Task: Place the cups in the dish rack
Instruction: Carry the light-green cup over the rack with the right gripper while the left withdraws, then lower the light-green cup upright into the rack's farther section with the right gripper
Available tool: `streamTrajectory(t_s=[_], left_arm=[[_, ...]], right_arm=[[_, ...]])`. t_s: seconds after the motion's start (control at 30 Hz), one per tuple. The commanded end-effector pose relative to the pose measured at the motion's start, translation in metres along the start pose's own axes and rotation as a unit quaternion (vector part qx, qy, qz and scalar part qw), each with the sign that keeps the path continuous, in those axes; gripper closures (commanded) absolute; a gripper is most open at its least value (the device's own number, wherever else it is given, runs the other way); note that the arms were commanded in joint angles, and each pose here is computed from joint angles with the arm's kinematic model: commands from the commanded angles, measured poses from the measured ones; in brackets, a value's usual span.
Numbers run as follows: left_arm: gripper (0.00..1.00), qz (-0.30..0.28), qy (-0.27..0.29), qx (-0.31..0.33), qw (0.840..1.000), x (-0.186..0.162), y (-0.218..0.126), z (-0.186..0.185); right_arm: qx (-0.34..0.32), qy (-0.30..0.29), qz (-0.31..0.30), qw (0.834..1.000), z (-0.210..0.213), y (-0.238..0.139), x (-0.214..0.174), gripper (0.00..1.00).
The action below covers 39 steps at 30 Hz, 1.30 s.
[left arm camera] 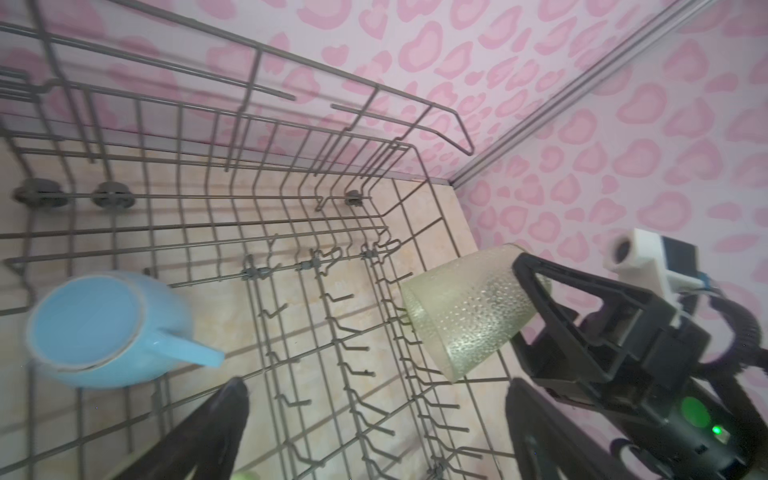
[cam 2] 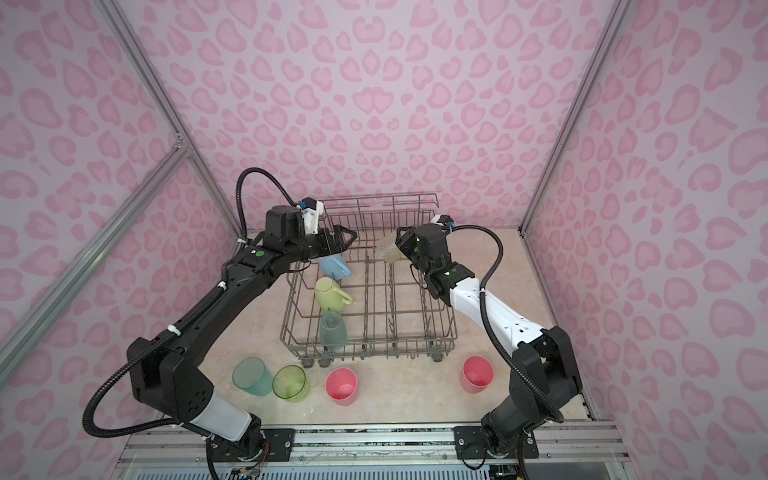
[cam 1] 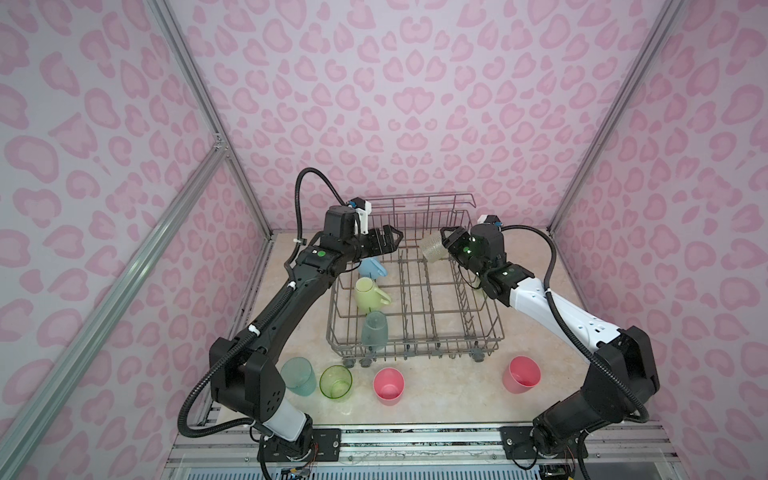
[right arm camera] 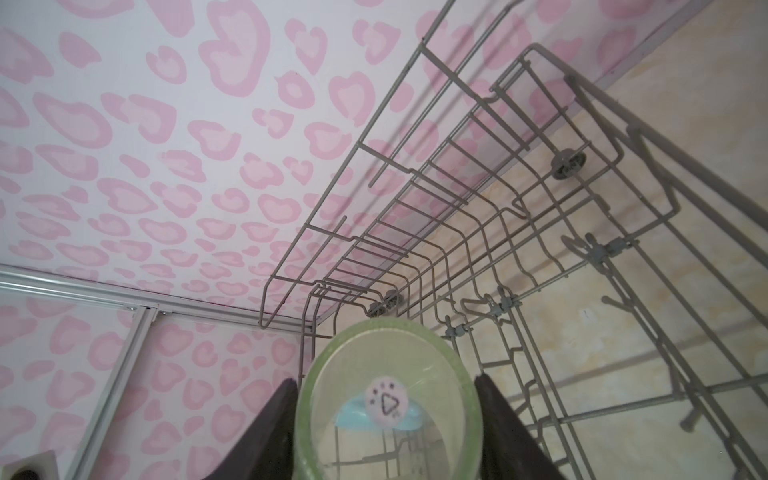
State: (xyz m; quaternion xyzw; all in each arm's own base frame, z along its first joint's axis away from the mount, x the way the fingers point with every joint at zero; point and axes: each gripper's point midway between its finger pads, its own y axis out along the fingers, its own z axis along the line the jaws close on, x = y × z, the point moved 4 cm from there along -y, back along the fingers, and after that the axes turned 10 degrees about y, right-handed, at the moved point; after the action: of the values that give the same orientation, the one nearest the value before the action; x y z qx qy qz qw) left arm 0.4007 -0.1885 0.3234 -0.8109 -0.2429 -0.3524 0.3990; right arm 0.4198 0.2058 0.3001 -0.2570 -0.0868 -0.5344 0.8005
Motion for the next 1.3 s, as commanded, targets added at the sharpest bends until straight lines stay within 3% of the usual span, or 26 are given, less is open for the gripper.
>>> streamTrajectory(t_s=[0.0, 0.23, 0.4, 0.53, 0.83, 0.97, 1.27], left_arm=[[0.02, 0.061, -0.023, 0.089, 0.994, -0.022, -0.022, 0.034], [0.02, 0.068, -0.083, 0.155, 0.982, -0.039, -0.053, 0.085], [0.02, 0.081, -0.108, 0.201, 0.970, -0.061, -0.072, 0.117], [0.02, 0.097, -0.117, 0.199, 0.968, -0.079, -0.083, 0.122], [0.02, 0.058, -0.069, 0.179, 0.980, -0.081, -0.101, 0.109], [0.02, 0.034, -0.052, 0.147, 0.987, -0.081, -0.103, 0.100], [0.02, 0.033, -0.039, 0.145, 0.988, -0.084, -0.103, 0.100]], right_arm=[[-0.023, -0.114, -0.039, 0.992, 0.006, 0.004, 0.004, 0.56], [-0.010, -0.248, -0.024, 0.968, 0.037, 0.029, -0.019, 0.56], [-0.004, -0.357, -0.003, 0.934, 0.048, 0.054, -0.048, 0.56], [0.021, -0.412, 0.020, 0.911, 0.048, 0.074, -0.064, 0.56], [0.082, -0.468, 0.071, 0.877, 0.032, 0.111, -0.091, 0.55], [0.096, -0.468, 0.070, 0.875, 0.029, 0.119, -0.088, 0.55], [0.105, -0.472, 0.083, 0.871, 0.016, 0.132, -0.087, 0.54]])
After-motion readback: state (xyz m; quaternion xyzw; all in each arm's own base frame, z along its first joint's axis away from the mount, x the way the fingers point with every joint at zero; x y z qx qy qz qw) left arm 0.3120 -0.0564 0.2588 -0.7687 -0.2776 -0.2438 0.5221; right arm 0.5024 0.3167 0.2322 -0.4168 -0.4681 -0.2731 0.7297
